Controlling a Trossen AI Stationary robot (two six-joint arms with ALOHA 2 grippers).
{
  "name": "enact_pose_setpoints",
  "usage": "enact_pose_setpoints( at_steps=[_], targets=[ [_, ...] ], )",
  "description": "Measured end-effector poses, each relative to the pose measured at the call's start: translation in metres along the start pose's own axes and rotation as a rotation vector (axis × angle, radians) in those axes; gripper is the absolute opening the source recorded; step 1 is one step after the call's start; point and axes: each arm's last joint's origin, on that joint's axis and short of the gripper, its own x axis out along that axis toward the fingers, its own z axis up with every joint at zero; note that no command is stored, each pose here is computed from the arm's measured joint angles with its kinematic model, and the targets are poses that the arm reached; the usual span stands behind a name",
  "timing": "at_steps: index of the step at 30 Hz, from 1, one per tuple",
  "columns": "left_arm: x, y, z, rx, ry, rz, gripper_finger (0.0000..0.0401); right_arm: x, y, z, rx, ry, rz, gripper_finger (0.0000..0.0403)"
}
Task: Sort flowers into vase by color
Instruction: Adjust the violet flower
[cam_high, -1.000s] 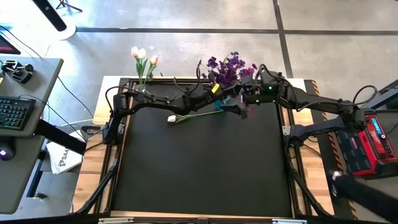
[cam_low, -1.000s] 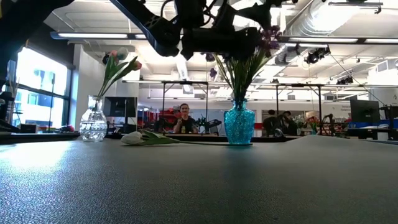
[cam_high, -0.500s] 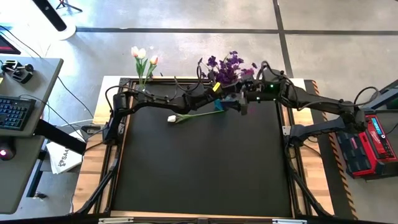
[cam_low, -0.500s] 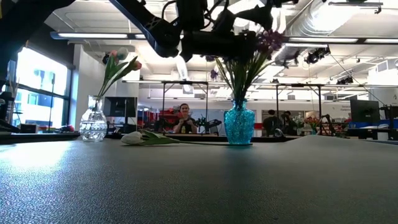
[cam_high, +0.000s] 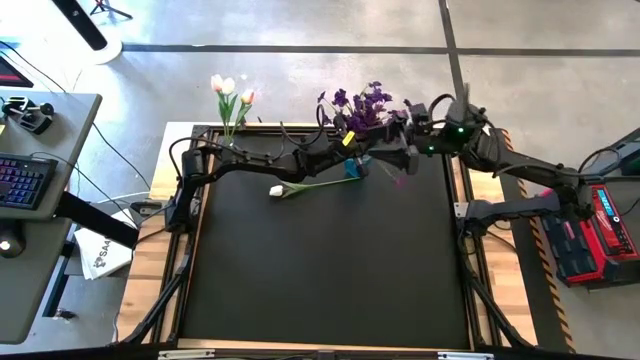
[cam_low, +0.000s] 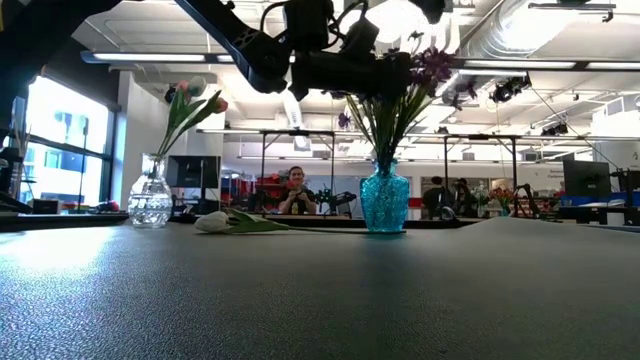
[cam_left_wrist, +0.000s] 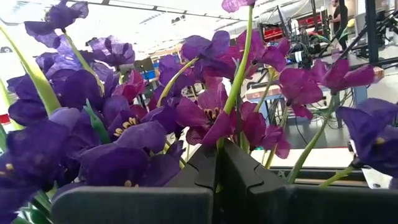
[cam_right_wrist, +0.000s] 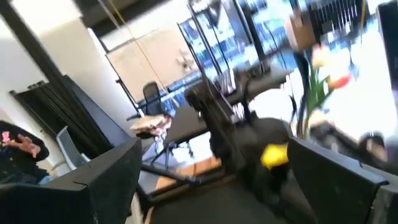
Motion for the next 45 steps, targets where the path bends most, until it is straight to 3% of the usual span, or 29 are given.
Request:
enact_pose_setpoints(
  at_steps=[6, 11, 20, 28, 39, 45],
  targets=[
    [0.000, 0.000, 0.000, 0.001, 0.002, -0.001, 0.0000, -0.011, 0.013, 0.016, -0.189, -0.142, 0.058, 0.0373],
    [0.000, 0.000, 0.000, 0.000, -0.004, 0.001, 0.0000, -0.023, 0.025, 0.023, -0.239, -0.209, 0.065, 0.0373],
    [-0.001, 0.014, 0.011, -0.032, -0.026, -0.108, 0.0033, -0.021, 0.037, -0.009, -0.237, 0.014, -0.076, 0.0373],
    [-0.007, 0.026, 0.035, -0.073, -0.063, -0.104, 0.0057, -0.019, 0.055, -0.017, -0.275, 0.008, -0.116, 0.0373],
    [-0.016, 0.032, 0.061, -0.081, -0.081, -0.121, 0.0062, -0.019, 0.070, -0.025, -0.323, 0.028, -0.083, 0.0373],
    [-0.023, 0.037, 0.075, -0.069, -0.077, -0.144, 0.0101, -0.019, 0.072, -0.026, -0.334, 0.031, -0.069, 0.0373]
  ],
)
